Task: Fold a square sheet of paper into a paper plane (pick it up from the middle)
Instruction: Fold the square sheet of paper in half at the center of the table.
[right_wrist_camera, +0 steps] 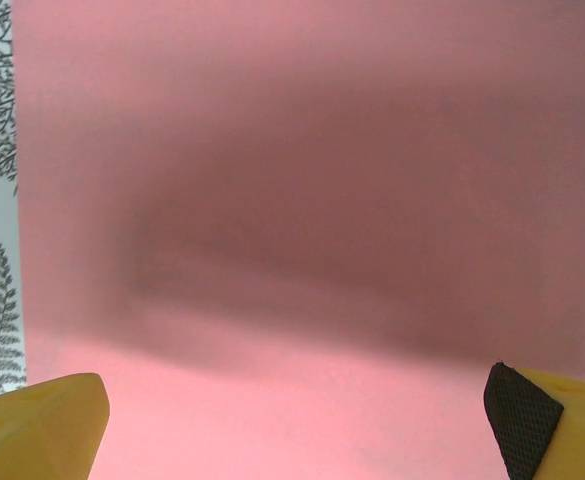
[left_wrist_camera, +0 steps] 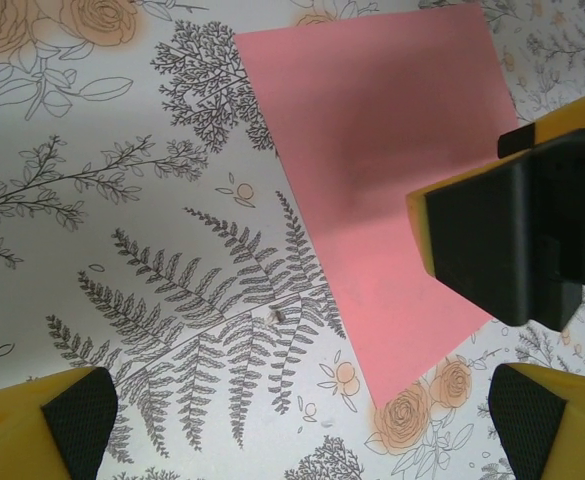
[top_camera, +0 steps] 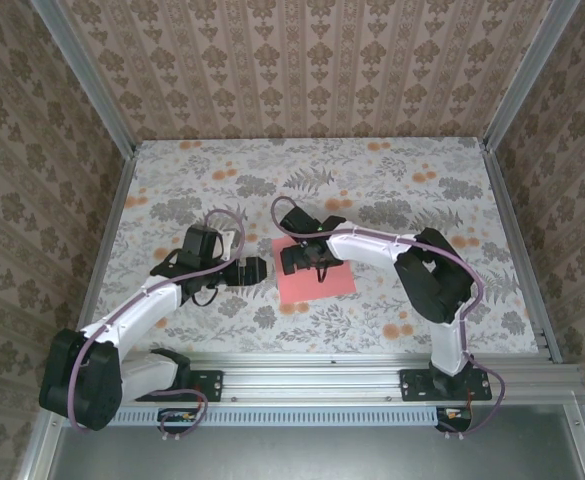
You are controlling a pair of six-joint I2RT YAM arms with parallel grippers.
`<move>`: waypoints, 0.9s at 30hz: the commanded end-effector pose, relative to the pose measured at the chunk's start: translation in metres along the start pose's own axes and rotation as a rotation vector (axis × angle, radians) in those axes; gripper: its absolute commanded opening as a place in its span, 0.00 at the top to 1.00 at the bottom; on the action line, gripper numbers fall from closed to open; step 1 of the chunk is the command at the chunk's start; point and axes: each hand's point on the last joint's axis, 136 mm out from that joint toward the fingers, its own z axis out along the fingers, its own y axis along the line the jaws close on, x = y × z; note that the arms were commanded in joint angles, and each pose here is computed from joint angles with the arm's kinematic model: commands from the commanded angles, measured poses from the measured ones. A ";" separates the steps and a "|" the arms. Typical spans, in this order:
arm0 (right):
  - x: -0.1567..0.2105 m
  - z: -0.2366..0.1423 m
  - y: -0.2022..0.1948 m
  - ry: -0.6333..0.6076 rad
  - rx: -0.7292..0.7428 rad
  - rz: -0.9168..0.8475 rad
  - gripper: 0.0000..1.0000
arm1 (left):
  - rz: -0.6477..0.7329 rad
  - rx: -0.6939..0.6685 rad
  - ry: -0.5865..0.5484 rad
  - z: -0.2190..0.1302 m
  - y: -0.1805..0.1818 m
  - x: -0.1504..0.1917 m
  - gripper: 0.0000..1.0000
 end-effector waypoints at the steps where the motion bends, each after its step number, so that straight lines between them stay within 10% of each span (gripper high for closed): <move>1: 0.001 0.006 -0.012 0.028 0.060 0.026 0.00 | 0.012 0.025 0.012 0.004 -0.002 0.003 0.00; 27: 0.027 0.049 -0.024 0.135 0.193 0.006 0.09 | -0.001 0.053 0.025 0.006 -0.005 0.005 0.00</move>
